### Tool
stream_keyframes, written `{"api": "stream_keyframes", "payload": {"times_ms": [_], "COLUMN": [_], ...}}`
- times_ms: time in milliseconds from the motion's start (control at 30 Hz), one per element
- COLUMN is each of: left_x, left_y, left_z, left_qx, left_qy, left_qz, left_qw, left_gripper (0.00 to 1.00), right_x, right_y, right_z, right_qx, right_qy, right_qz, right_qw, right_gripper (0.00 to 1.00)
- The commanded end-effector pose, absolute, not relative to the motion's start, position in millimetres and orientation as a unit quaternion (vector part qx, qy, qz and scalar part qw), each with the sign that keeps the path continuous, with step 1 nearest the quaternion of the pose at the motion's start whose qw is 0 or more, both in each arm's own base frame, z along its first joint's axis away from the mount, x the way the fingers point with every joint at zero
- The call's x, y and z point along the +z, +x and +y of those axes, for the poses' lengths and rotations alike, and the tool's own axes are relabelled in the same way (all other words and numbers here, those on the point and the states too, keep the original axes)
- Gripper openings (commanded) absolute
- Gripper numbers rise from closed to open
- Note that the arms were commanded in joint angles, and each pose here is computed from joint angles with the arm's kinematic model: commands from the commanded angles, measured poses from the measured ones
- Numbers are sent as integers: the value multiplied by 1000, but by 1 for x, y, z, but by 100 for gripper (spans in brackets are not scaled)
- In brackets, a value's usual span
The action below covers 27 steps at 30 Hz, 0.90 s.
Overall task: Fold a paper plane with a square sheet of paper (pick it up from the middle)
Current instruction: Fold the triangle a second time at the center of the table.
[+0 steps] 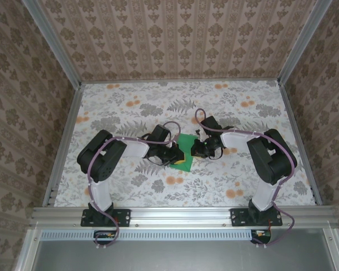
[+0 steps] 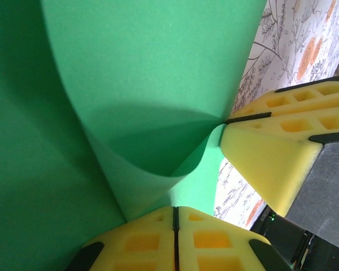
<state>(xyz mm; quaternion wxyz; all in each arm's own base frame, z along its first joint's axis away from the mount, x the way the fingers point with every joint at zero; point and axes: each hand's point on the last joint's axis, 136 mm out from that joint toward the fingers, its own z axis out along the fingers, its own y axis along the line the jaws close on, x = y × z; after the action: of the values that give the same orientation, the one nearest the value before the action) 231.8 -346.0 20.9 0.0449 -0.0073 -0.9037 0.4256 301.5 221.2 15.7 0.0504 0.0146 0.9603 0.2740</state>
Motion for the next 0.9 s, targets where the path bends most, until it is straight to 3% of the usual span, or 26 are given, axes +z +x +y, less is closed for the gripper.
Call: {"api": "stream_keyframes", "payload": {"times_ms": [0,267,400,867], "left_x": [-7,-13,-15,-15], "left_y": [225,225,224,223], "left_z": [-322,-315,-315,-316], "left_qx": [354,331,330,332], "left_qy": [27,53,56,57], "left_qz": [-933,-941,-941,-940], "left_qw": [57,56,55,56], "left_gripper": [5,3,3,3], "right_x": [16,45,51,42], "right_y": [305,311,302,247], "right_z": [219,219,219,249], "right_qx": [258,276,289,342], "right_qy": [11,20,22,9], "right_qz": [965,956,952,939], "right_qw": [50,93,95,40], "right_gripper": [14,26,27,12]}}
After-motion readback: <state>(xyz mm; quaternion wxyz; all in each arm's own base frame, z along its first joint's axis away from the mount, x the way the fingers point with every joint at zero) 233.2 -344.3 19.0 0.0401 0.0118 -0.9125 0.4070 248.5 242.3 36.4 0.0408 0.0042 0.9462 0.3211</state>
